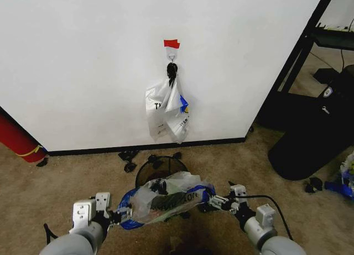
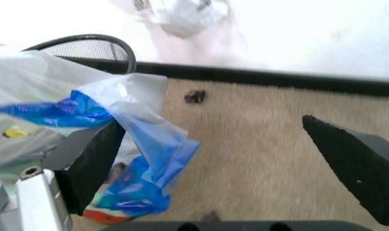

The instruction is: Pick up the garbage bag from the wall and place it over the trash bin.

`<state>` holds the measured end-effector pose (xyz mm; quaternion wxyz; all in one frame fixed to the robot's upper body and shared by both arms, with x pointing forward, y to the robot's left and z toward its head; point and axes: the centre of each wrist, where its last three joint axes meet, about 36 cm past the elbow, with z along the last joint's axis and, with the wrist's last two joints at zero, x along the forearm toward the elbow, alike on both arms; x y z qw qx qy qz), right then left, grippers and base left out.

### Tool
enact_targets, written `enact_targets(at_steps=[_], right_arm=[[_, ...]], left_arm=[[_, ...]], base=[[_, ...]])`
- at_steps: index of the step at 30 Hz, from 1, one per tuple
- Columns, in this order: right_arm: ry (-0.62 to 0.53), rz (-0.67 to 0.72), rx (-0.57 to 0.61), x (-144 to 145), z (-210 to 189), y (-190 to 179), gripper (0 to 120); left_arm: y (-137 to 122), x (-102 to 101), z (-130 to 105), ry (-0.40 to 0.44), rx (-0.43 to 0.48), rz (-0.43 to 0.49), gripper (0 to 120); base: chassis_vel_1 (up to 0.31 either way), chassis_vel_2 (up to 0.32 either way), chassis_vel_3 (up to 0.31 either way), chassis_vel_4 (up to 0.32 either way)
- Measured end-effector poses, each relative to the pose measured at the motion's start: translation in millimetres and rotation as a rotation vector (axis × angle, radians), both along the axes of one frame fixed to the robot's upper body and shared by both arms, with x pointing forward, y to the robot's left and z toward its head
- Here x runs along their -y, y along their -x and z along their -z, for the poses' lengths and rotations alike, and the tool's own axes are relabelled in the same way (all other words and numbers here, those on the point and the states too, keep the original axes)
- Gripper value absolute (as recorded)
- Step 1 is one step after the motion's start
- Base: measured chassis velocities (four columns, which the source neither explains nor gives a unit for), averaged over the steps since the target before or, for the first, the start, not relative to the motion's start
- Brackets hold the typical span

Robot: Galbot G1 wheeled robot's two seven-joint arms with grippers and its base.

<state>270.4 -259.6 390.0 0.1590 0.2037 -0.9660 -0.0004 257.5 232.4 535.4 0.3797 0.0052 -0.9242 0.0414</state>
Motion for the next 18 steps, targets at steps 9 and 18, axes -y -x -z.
enact_targets(at_steps=[9,18], right_arm=[[-0.013,-0.259,0.197,42.2,27.0,-15.4,100],[0.064,-0.46,0.272,80.4,31.6,-21.8,100]], left_arm=[[-14.8,-10.8,-16.1,0.008,0.076,0.003,100],[-33.1,-13.0,-39.9,0.035,0.169,0.078,100]], base=[[0.0,0.0,0.0,0.0],[0.0,0.0,0.0,0.0]])
